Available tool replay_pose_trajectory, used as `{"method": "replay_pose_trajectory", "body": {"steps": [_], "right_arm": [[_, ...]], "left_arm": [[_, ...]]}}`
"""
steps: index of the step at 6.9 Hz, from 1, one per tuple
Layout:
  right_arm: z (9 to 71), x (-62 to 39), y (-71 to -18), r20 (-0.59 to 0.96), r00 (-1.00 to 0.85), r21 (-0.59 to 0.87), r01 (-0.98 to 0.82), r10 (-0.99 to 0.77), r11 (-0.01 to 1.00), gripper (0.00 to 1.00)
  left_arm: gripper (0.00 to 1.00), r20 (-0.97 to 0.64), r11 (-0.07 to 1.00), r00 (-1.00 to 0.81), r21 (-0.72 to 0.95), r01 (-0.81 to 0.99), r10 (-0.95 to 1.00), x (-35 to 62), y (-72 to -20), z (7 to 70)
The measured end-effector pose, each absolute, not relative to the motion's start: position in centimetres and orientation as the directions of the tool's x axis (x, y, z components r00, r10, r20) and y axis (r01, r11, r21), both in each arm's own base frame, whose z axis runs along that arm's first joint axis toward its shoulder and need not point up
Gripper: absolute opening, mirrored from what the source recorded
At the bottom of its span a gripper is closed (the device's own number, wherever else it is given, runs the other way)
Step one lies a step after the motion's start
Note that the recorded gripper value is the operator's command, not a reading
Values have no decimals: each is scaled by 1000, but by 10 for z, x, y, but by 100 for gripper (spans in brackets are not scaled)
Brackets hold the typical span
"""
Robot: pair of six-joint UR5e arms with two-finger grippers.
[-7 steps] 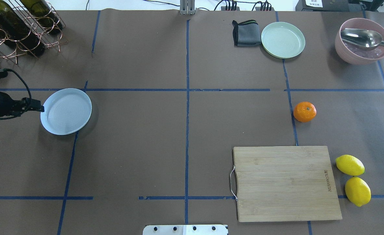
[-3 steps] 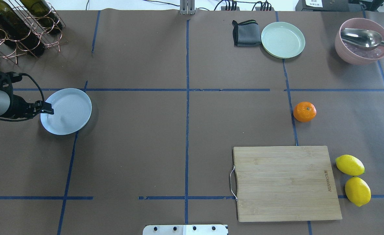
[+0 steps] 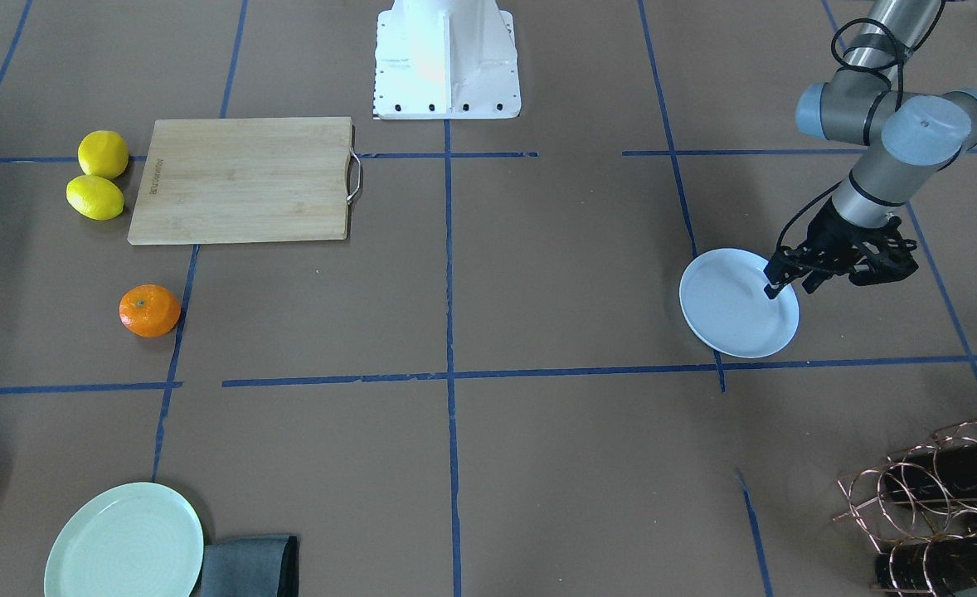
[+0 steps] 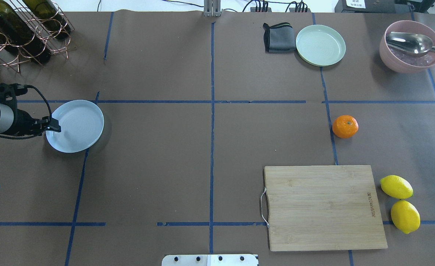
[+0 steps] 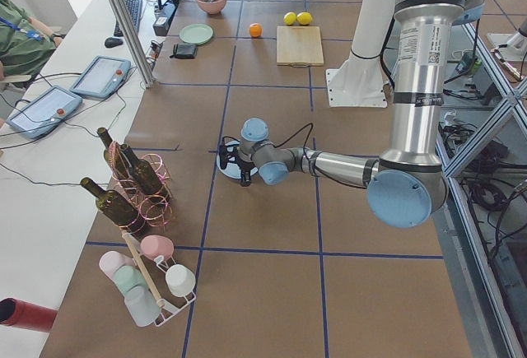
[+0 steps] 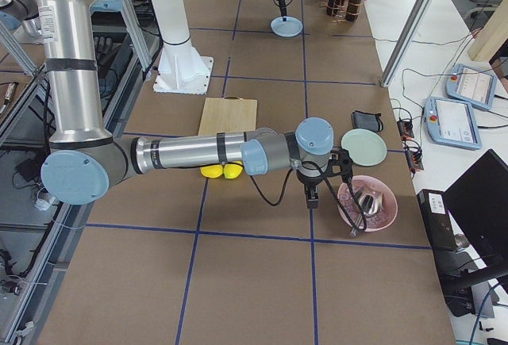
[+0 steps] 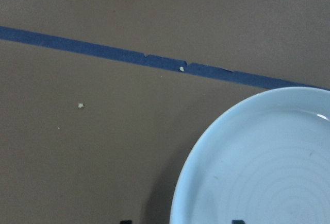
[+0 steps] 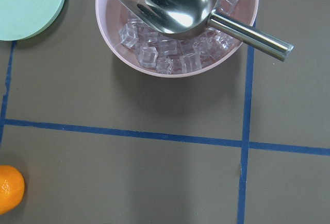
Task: Pick orange to plate
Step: 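Reach the left gripper to the white plate and grip its rim, then slide the white plate to center with left gripper while right arm nears orange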
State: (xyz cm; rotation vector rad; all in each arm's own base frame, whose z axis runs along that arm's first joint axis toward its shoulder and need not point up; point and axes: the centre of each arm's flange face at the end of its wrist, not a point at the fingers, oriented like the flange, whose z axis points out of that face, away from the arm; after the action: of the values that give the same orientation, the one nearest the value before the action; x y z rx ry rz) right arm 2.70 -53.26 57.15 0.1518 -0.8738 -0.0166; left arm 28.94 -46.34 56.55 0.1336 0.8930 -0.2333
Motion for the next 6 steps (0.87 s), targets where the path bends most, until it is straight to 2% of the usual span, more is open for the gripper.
{"method": "replay_pose_trajectory", "body": {"steps": [1,2,4,6], "right_arm": [[571,27,-533,762,642,140,-47,-77,989,100],[571,27,-533,762,642,140,-48,-77,989,100],[570,27,-533,762,642,142,-48,-78,989,100],[568,27,-534,763,642,146,-49,-81,988,100]], "left_arm": [[16,-784,967,604,19,256,-144,290,-463,565],[0,-784,967,604,20,256,-144,290,-463,564],[0,-787,967,601,19,255,-143,290,-462,562],[0,-801,967,579,-1,254,-153,273,-463,528]]}}
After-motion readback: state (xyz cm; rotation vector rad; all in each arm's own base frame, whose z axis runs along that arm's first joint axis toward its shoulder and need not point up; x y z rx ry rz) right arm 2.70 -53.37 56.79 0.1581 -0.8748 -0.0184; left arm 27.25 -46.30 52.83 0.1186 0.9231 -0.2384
